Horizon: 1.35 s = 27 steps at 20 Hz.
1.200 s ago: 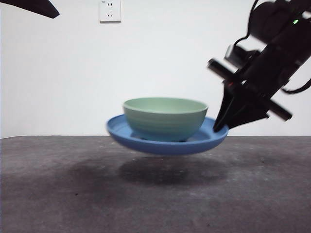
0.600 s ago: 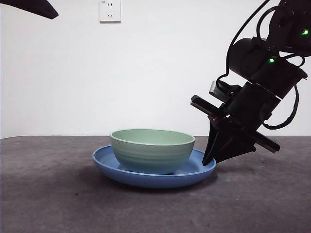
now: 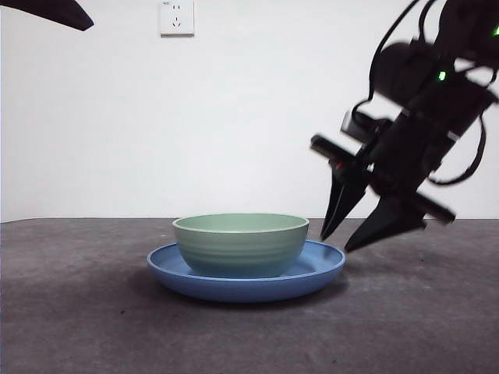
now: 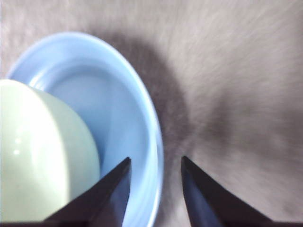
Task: Place the green bowl on the blue plate
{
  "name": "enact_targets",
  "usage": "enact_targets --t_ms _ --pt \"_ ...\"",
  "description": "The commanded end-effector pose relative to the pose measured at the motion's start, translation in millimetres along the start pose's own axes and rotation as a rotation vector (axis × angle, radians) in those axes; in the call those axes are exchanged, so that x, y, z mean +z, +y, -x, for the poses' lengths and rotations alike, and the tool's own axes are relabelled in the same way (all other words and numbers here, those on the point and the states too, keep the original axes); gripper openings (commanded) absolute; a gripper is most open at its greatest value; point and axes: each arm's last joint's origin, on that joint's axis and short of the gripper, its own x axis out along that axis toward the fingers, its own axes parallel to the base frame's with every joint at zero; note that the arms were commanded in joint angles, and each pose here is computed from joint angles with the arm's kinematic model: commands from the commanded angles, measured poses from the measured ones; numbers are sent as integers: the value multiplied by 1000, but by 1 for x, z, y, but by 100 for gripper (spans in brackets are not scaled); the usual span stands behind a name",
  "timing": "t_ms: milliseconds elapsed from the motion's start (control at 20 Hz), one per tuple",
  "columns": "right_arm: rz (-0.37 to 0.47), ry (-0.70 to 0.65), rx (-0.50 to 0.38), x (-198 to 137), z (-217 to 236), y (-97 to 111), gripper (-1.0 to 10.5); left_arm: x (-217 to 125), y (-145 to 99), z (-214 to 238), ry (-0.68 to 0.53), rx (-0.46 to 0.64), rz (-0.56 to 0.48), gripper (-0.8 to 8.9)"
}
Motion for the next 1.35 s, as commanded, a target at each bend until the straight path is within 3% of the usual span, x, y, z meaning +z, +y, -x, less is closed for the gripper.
enact_targets --t_ms 50,200,550,1000,1350 --pt "75 -42 -48 2 22 9 173 2 -1 0 -8 -8 -19 316" --pt "168 -68 -52 -4 63 22 173 3 -1 0 -9 -8 -20 316" --pt "341 -73 51 -49 155 50 172 3 -1 0 -11 -8 -20 316" --pt "434 79 186 -95 193 55 172 3 -1 0 -10 -8 -20 316" --pt "459 59 211 -102 203 57 172 3 -1 0 -9 -8 -19 315"
